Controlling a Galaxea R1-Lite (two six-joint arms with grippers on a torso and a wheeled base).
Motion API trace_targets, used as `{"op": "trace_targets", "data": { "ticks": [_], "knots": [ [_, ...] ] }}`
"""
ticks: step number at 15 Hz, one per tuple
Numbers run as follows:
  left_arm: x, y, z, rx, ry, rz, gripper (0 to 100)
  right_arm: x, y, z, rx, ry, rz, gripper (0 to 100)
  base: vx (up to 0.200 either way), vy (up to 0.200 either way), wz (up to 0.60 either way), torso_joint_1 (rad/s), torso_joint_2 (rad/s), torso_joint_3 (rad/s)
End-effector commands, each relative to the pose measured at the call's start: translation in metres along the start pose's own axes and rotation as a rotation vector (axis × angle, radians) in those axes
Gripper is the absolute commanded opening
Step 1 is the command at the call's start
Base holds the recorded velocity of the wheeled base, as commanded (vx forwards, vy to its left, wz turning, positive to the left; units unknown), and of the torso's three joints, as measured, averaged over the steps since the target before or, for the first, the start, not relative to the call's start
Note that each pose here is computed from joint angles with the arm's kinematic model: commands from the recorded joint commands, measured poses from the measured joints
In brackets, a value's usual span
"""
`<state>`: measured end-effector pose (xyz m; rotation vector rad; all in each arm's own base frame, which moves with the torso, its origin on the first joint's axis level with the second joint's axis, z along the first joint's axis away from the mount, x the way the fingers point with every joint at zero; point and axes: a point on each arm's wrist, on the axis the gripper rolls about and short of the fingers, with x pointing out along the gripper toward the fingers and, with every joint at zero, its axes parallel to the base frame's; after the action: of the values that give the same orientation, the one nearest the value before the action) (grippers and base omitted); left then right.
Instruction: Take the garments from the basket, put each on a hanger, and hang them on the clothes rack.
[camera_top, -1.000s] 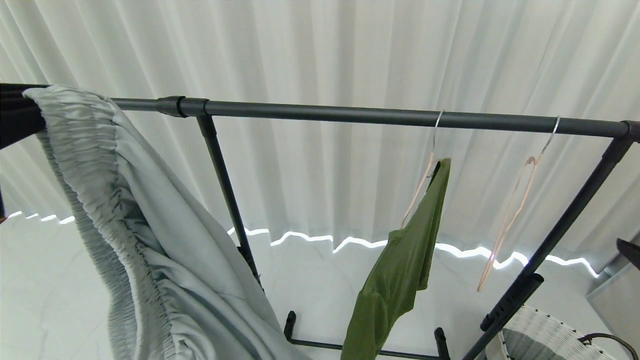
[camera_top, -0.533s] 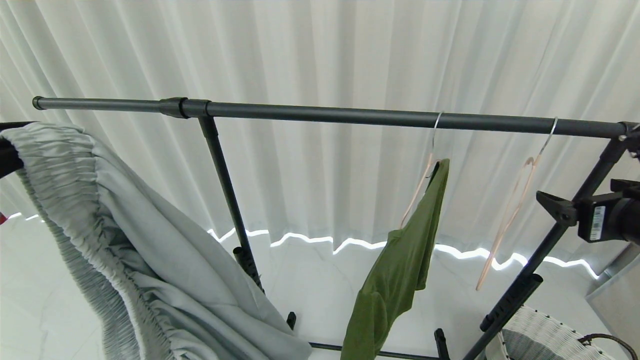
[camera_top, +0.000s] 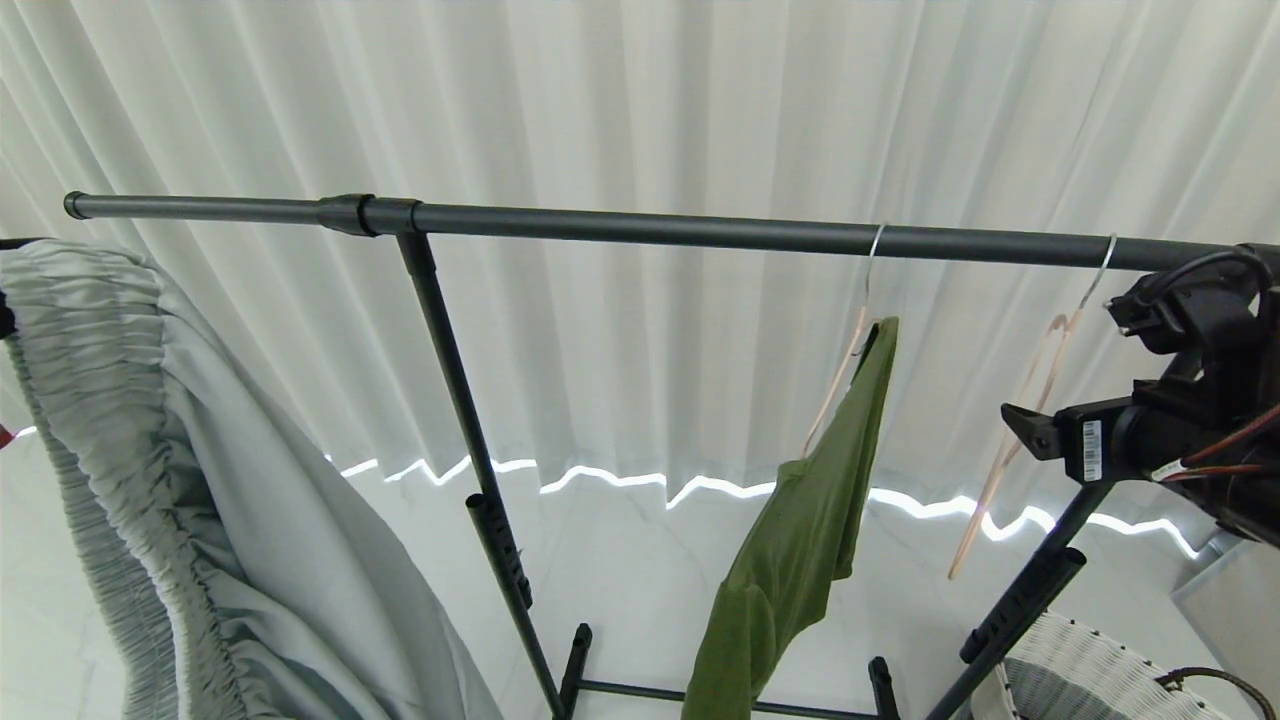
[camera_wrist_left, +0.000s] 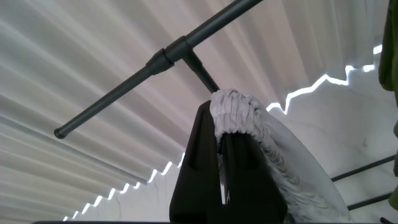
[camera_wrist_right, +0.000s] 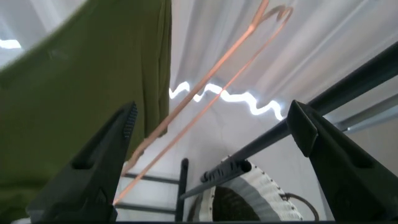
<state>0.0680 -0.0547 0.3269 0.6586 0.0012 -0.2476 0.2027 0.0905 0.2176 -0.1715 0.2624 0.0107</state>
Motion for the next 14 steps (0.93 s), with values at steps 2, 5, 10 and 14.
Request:
{"op": "trace_targets", "data": {
  "ticks": [2, 5, 10, 14],
  "knots": [
    [0.0, 0.0, 0.0, 0.001, 0.001, 0.0, 0, -0.001, -0.001, -0.003, -0.003, 0.007, -0.003, 100, 0.0, 0.0, 0.0, 0.0, 0.0, 0.0],
    [0.0, 0.0, 0.0, 0.001, 0.001, 0.0, 0, -0.004, -0.003, -0.008, -0.007, 0.017, -0.006, 100, 0.0, 0.0, 0.0, 0.0, 0.0, 0.0],
    [0.001, -0.001, 0.0, 0.003, 0.003, -0.002, 0, -0.013, -0.007, -0.012, -0.004, 0.01, -0.006, 100, 0.0, 0.0, 0.0, 0.0, 0.0, 0.0],
    [0.002, -0.001, 0.0, 0.004, 0.005, -0.003, 0, -0.016, -0.01, -0.011, 0.022, -0.002, -0.007, 100, 0.0, 0.0, 0.0, 0.0, 0.0, 0.0]
  ]
}}
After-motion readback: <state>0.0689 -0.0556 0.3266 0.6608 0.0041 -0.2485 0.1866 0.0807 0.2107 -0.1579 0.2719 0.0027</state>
